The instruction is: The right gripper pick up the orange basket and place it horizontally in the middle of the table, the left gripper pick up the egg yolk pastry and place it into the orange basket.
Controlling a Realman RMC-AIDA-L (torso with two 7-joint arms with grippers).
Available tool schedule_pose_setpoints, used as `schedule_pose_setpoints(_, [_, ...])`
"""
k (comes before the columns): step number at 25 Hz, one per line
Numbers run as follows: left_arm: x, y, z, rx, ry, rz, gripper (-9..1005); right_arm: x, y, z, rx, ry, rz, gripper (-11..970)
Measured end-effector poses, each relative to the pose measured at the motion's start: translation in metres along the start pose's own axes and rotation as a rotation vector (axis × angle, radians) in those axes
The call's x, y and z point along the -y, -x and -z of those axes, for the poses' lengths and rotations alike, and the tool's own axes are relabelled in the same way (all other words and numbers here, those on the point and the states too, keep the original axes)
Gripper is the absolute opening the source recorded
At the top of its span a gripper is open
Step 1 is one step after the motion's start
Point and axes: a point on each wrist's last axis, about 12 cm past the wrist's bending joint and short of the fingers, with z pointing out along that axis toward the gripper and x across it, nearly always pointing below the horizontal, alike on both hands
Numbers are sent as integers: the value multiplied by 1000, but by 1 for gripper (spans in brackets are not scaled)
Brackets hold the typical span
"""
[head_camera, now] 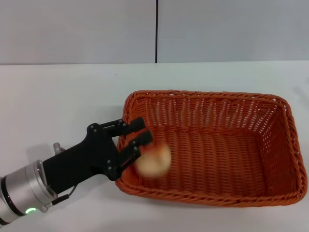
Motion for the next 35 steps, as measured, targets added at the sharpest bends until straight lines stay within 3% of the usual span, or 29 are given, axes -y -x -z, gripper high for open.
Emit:
schedule_pose_setpoints(8, [1,-3,10,-19,27,11,381,3,1,-1,9,-14,5,617])
schedule_pose_setpoints(12, [-7,5,33,45,168,-28,558,6,5,0,27,-32,28,617])
schedule_pose_setpoints(19, [-18,25,100,174,546,-116,815,11,-8,8,110,-127,106,617])
schedule_pose_setpoints(21, [-13,26,123,220,687,-147,815,13,-13,12,139,-172,124,617])
schedule_pose_setpoints(25, [-3,26,151,237,853,-209,814,12,-28,20,146,-237,193,617])
schedule_pose_setpoints(29, [4,24,162,265,929,-218,815,10,-39,25,161,-288,173,617])
schedule_pose_setpoints(35, [5,21,164,236,948,-217,815,9,-48,19,136,-282,143,617])
